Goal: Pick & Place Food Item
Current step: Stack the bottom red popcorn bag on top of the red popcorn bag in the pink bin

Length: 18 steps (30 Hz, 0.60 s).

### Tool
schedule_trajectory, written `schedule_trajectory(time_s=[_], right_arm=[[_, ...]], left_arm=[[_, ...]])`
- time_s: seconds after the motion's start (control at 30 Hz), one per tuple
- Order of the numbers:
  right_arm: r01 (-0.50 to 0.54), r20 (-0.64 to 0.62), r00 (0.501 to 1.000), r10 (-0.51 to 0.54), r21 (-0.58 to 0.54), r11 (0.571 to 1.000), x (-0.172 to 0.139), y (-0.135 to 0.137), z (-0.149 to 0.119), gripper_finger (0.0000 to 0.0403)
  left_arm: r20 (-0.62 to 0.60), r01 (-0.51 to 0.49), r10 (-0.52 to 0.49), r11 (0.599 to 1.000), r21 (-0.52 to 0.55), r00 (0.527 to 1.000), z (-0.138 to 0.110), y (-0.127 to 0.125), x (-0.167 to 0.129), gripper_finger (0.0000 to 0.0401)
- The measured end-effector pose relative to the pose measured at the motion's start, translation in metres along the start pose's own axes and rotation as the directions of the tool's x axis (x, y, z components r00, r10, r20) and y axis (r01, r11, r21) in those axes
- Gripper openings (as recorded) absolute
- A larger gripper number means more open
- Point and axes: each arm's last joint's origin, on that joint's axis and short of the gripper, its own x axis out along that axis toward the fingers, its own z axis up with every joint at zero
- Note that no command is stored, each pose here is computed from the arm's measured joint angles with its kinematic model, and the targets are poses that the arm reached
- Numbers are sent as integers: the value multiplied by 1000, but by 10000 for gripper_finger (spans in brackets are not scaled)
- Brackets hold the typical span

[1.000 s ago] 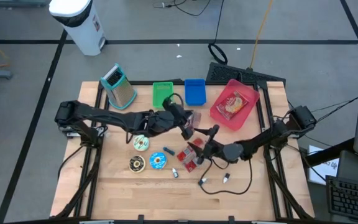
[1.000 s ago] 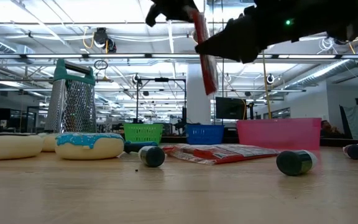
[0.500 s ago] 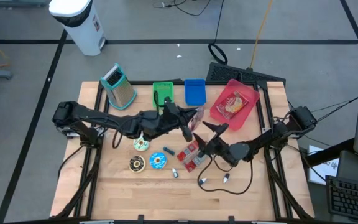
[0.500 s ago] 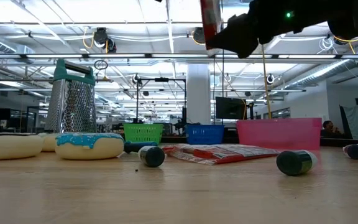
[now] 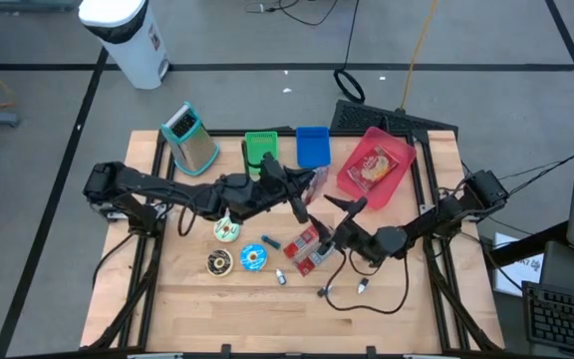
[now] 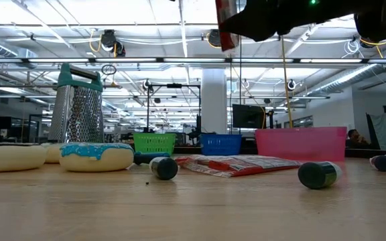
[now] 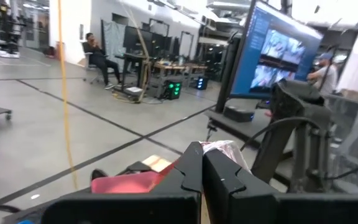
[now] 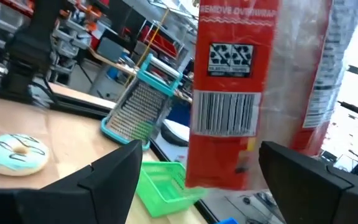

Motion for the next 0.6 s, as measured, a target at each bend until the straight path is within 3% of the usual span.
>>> schedule_trajectory(time_s=[0.23, 0.4, 0.6], right_arm=[[62, -3, 998, -62, -12, 998, 6, -8, 1, 308], [151, -83, 984, -160, -108, 983, 10, -15, -1, 308], [169, -118, 975, -190, -169, 971, 6, -15, 0, 308]], left_arm=[[-23, 21, -21, 1000, -10, 1000, -8, -2, 3, 0], [-40, 40, -41, 999, -26, 998, -14, -4, 5, 0], [-43, 17, -16, 1000, 16, 999, -15, -4, 5, 0]])
